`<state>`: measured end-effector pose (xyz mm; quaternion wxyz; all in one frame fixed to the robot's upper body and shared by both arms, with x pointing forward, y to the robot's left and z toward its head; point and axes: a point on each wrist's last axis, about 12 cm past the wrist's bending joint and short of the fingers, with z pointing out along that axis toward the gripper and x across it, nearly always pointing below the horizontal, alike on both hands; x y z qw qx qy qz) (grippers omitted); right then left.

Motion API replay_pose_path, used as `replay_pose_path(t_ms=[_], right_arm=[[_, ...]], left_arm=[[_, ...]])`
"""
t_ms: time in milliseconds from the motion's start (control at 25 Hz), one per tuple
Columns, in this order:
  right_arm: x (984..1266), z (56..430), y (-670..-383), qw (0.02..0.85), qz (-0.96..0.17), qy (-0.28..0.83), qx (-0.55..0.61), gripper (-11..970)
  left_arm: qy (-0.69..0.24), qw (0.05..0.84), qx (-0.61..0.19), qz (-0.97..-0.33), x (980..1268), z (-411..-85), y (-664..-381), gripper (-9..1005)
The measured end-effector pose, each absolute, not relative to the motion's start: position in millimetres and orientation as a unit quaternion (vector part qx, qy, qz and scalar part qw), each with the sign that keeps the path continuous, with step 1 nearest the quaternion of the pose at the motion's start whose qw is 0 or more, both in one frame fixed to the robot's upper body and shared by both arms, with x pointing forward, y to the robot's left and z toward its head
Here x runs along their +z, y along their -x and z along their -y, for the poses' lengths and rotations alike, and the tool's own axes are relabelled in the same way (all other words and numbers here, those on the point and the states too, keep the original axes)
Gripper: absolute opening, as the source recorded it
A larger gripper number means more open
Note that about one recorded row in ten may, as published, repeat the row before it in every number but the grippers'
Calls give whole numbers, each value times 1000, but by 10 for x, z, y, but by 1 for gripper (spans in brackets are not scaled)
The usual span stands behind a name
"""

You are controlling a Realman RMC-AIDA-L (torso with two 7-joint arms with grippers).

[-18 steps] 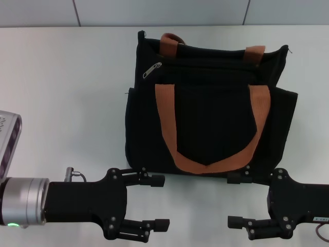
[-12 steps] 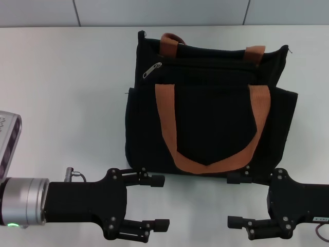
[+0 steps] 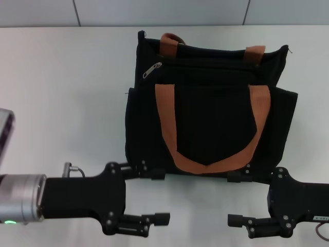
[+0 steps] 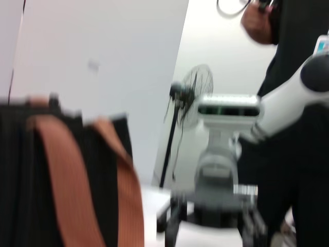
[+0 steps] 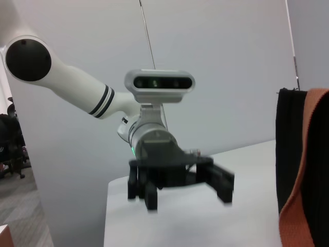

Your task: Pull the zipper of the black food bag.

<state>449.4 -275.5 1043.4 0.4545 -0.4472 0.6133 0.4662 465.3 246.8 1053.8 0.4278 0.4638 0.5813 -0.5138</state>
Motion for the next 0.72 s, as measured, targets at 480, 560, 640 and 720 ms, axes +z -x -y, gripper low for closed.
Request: replay_pose_path(t_ms=[480,560,640,720], right_arm=[[10435,2750,-4494,456,-613,446,467,779],[10435,2750,-4493,456,-613,446,467,776],[10436,2750,-4492,456,-612,446,467,773],[10437,2749,-4492,456,-612,446,468,770]], left_arm=[[-330,640,-440,-536,10750,-2782,-4754,827],[-270,673,-392,-566,10740,-2935,-4882,827],[-264,672,-374,-582,10733,-2978,-4952,827],[-269,649,-359,-615,10710,-2999,-5088,827]])
